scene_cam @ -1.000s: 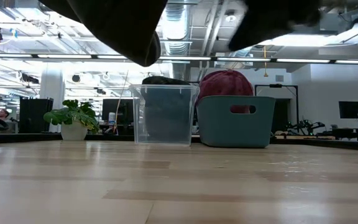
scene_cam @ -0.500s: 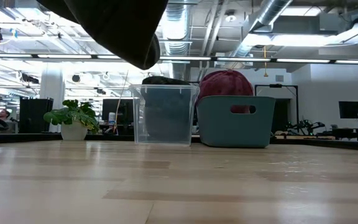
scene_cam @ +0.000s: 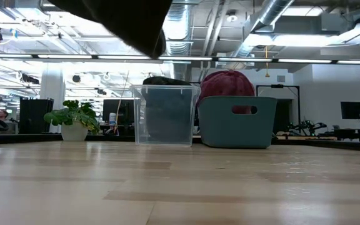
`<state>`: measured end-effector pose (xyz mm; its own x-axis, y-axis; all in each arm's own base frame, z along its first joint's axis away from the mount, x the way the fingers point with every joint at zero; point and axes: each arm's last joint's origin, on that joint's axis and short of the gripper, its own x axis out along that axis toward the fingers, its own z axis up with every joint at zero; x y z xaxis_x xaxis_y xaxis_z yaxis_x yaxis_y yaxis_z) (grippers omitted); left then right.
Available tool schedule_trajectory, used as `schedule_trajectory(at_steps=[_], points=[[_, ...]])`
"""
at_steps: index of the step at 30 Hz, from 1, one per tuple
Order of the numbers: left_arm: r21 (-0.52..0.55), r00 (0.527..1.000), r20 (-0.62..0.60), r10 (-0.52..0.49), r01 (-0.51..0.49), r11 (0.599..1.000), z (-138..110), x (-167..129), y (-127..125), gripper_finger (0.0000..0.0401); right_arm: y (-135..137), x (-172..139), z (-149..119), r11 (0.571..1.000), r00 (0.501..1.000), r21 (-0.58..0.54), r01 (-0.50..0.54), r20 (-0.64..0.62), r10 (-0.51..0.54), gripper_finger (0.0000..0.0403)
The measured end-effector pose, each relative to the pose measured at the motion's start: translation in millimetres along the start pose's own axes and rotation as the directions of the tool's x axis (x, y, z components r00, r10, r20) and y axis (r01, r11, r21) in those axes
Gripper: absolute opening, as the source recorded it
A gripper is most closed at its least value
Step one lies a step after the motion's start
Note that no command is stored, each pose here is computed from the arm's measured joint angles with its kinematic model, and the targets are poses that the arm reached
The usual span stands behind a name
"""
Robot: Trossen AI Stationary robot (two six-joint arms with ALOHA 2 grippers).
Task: Pick & Place hat
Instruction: Put the black cap into the transparent bin
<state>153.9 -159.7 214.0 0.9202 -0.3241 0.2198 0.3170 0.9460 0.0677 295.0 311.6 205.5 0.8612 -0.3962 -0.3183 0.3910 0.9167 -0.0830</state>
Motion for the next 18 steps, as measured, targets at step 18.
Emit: schedule_trajectory(at_steps=[18], points=[[-0.067,0.978,0.198,0.06,-0.047,0.997,21,-2,6,0.0017,10,13,19,0.978,0.992,-0.17,-0.119,0.028,0.125,0.0216]])
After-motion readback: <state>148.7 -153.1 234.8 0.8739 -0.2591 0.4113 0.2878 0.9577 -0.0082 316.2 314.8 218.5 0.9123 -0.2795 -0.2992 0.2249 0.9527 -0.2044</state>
